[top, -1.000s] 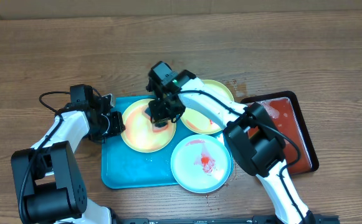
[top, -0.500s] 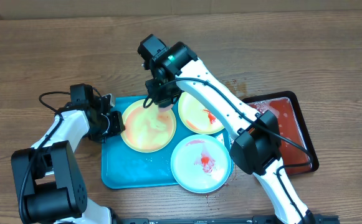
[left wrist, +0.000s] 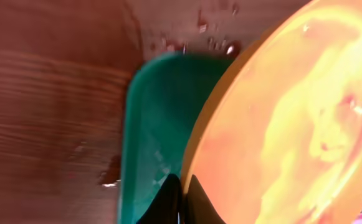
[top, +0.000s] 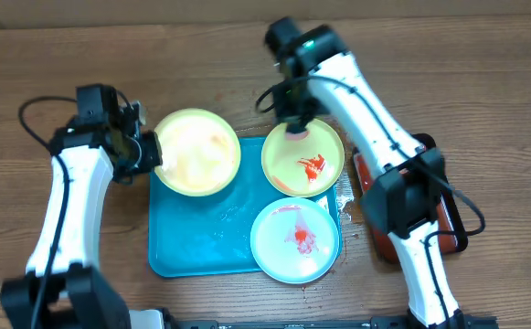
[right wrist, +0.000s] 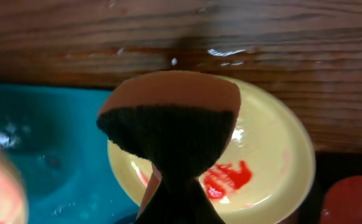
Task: Clean dirty plates on tray and stack at the side
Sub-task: 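Move the right gripper with sponge back over the black water tray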
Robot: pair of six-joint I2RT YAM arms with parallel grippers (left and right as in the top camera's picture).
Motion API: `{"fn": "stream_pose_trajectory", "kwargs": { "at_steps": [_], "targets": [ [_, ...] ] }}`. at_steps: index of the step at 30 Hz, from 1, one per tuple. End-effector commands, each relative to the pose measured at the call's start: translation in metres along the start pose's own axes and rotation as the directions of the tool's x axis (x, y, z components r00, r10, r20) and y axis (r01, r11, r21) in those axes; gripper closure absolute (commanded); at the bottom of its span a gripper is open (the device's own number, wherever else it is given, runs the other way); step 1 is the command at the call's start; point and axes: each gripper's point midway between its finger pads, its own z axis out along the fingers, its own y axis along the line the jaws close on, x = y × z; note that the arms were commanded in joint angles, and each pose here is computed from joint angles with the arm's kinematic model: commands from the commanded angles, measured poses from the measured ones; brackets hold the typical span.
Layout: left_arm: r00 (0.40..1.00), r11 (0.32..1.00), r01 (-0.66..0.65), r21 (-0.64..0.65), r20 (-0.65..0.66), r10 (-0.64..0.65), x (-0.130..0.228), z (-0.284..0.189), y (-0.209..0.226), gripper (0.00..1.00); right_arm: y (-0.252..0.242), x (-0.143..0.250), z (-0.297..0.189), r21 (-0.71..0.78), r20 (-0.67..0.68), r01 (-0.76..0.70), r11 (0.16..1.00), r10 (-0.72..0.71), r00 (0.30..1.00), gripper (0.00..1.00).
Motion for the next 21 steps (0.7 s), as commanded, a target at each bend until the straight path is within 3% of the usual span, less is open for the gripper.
{"fn": "stream_pose_trajectory", "kwargs": {
  "at_steps": [1, 6, 10, 21],
  "targets": [
    [0.992, 0.994, -0.057, -0.098, 0.103, 0.067, -0.017, -0.039, -0.011, 0.96, -0.011, -0.012, -0.032, -0.078, 0.056, -0.048, 0.996, 0.052, 0.997, 0.96],
    [0.973, 0.949, -0.153, -0.275, 0.128, 0.194, -0.010, -0.065, -0.028, 0.95, -0.045, -0.020, -0.034, -0.090, 0.041, -0.108, 0.990, 0.112, 0.993, 0.96],
    [0.972, 0.881, -0.125, -0.457, 0.121, 0.201, 0.003, -0.079, -0.023, 0.95, -0.066, -0.022, -0.036, -0.088, 0.025, -0.140, 0.986, 0.142, 0.989, 0.96],
    [0.987, 0.791, -0.049, -0.610, 0.090, 0.131, 0.034, -0.097, -0.007, 0.96, -0.095, -0.020, -0.048, -0.103, 0.014, -0.200, 0.974, 0.202, 0.979, 0.96]
  ]
}}
